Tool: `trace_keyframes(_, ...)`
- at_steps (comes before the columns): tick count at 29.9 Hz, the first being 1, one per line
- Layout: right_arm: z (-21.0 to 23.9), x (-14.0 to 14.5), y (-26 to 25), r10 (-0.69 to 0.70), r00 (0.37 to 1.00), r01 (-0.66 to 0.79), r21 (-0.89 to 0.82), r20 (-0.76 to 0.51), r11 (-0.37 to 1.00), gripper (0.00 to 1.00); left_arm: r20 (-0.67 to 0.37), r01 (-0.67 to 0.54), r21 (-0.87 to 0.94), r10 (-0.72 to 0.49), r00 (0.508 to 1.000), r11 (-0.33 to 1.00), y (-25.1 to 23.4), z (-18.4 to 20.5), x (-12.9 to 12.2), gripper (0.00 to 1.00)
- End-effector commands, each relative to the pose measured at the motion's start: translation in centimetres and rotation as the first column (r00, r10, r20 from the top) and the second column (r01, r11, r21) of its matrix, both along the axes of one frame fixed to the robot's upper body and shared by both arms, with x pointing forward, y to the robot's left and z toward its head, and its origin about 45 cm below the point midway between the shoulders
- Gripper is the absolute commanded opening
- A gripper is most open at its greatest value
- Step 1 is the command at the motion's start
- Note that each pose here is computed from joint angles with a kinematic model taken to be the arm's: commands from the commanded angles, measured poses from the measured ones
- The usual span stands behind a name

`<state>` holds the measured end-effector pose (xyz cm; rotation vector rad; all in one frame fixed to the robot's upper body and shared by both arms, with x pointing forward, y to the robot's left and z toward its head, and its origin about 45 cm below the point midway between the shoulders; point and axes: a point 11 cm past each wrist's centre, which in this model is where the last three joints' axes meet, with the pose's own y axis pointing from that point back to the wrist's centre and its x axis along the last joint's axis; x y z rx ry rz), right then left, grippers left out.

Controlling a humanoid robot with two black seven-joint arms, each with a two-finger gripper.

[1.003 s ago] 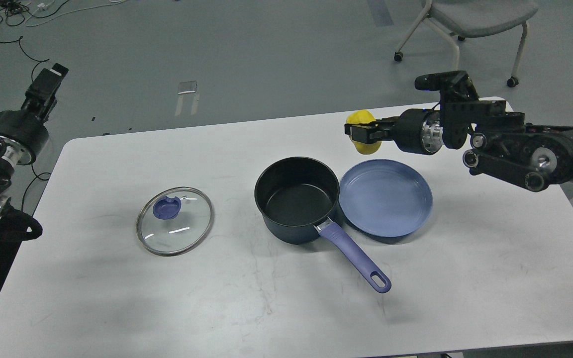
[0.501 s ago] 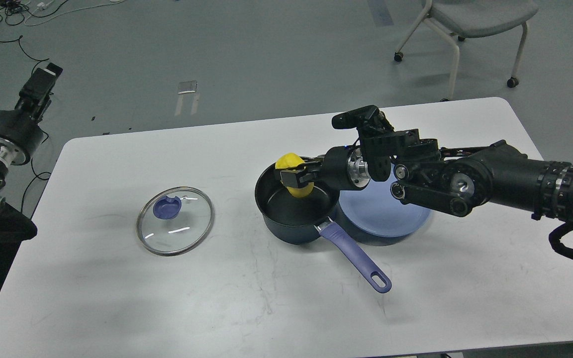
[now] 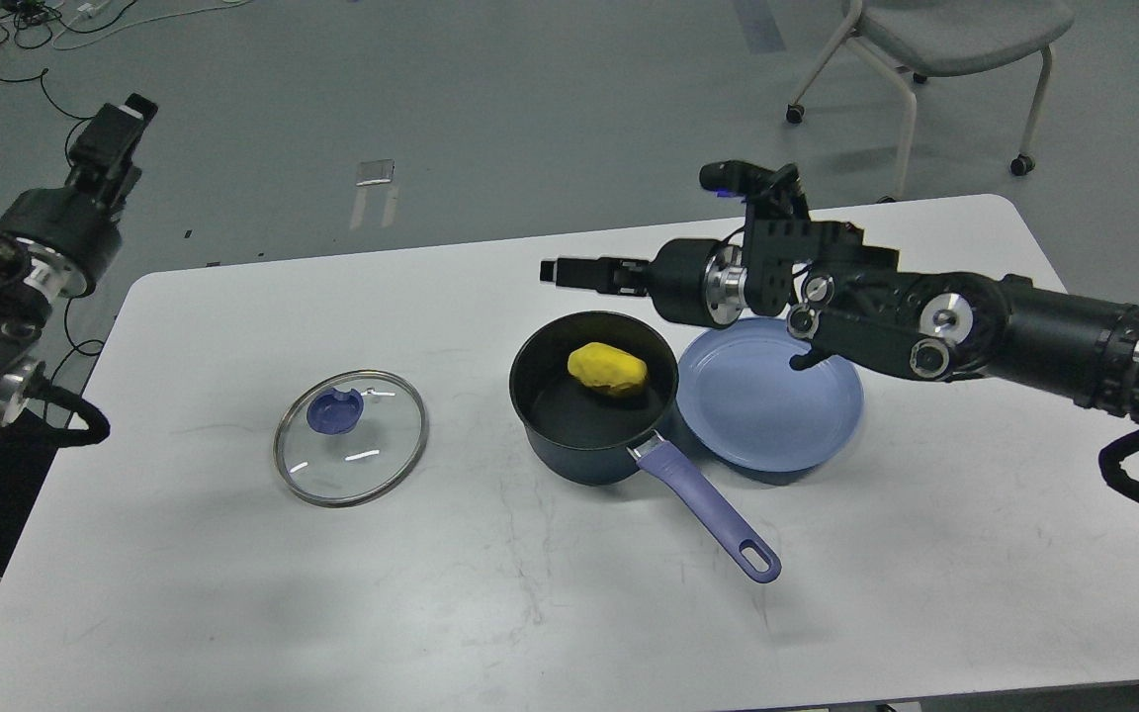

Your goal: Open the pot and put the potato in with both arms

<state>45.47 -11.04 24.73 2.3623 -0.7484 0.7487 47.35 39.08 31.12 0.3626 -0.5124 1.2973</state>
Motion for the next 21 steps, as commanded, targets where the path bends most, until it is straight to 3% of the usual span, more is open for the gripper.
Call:
trace_keyframes(1, 3.5, 2.0, -3.4, -0.143, 0.989, 0.149, 0.214, -0.043, 0.965, 1.0, -0.007, 0.078, -0.256, -0.082, 0.997, 0.964, -4.1, 1.2, 1.4, 0.98)
trace_keyframes(4, 5.0, 3.0, -6.4, -0.238, 0.956, 0.288, 0.405, -0.169, 0.868, 1.0, -0.077, 0.084, -0.452, -0.132, 0.988, 0.888, -7.6, 1.0, 2.4, 0.98)
trace_keyframes(10, 4.6, 3.1, -10.4, -0.258, 0.868, 0.483, 0.601, -0.424, 0.636, 1.0, -0.084, 0.128, -0.65, -0.239, 0.967, 0.749, -12.8, 0.2, 2.4, 0.98)
trace_keyframes(14, 3.5, 2.6, -10.8, -0.209, 0.833, 0.53, 0.63, -0.512, 0.568, 1.0, -0.077, 0.128, -0.74, -0.273, 0.959, 0.66, -14.8, -0.6, 1.9, 0.98)
trace_keyframes(16, 2.5, 2.3, -11.1, -0.203, 0.796, 0.573, 0.601, -0.571, 0.557, 1.0, -0.137, 0.104, -0.763, -0.317, 0.939, 0.638, -16.3, -2.9, 0.6, 0.98)
trace_keyframes(21, 1.6, 2.0, -11.1, -0.203, 0.772, 0.599, 0.583, -0.602, 0.55, 1.0, -0.242, 0.057, -0.78, -0.385, 0.891, 0.624, -17.8, -6.0, -1.5, 0.98)
